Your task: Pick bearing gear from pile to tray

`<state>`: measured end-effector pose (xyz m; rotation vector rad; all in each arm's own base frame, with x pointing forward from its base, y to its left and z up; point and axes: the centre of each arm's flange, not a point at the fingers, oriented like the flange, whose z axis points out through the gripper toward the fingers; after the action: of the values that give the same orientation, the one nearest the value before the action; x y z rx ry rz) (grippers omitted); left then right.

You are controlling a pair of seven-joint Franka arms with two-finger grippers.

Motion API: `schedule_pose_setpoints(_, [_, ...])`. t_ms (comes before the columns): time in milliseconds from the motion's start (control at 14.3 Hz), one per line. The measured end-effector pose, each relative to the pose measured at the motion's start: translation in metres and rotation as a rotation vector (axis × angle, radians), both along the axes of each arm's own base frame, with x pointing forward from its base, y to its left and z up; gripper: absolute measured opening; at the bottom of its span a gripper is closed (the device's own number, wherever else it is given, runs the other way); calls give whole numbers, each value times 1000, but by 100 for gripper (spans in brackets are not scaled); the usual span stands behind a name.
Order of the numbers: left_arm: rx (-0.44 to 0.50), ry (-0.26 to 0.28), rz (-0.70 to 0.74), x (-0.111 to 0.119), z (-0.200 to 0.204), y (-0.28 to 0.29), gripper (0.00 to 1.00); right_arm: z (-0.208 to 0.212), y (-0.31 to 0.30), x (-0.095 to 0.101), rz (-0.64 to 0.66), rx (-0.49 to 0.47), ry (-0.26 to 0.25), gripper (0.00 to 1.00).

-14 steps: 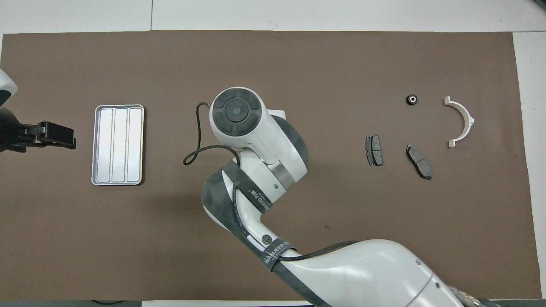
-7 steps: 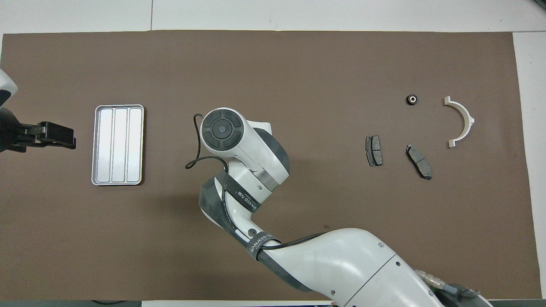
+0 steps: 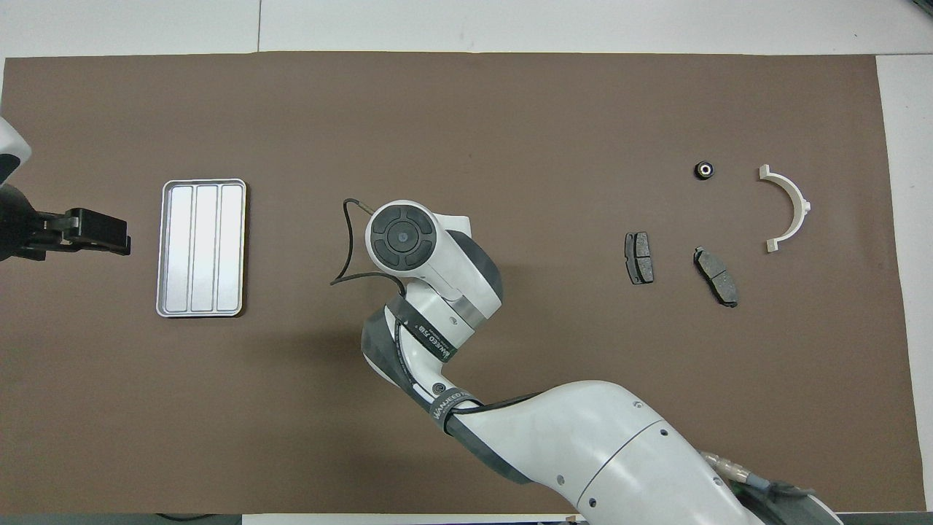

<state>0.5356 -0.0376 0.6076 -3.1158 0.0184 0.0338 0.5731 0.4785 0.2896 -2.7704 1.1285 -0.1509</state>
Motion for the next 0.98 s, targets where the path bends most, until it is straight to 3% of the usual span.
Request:
schedule_pose_setpoints(210, [-1,-11,0,0,2,0,100,0,-3,-1,-3,-17,16,33])
schedule_pose_setpoints(420, [-2,-26,8,1,4,-3,100,22,-19,9,-33,-84,77,63])
schedule_pose_setpoints(561, [-18,-36,47,-1,10,-21,100,66,-53,37,-65,-100,89,83])
schedule_pose_setpoints(701, [-34,-55,155,-9,14,-77,100,117,-117,70,-19,-110,91,100])
schedule_pose_setpoints(981, [-49,-67,139,-37,1,-198,100,178,-277,111,231,-144,136,100])
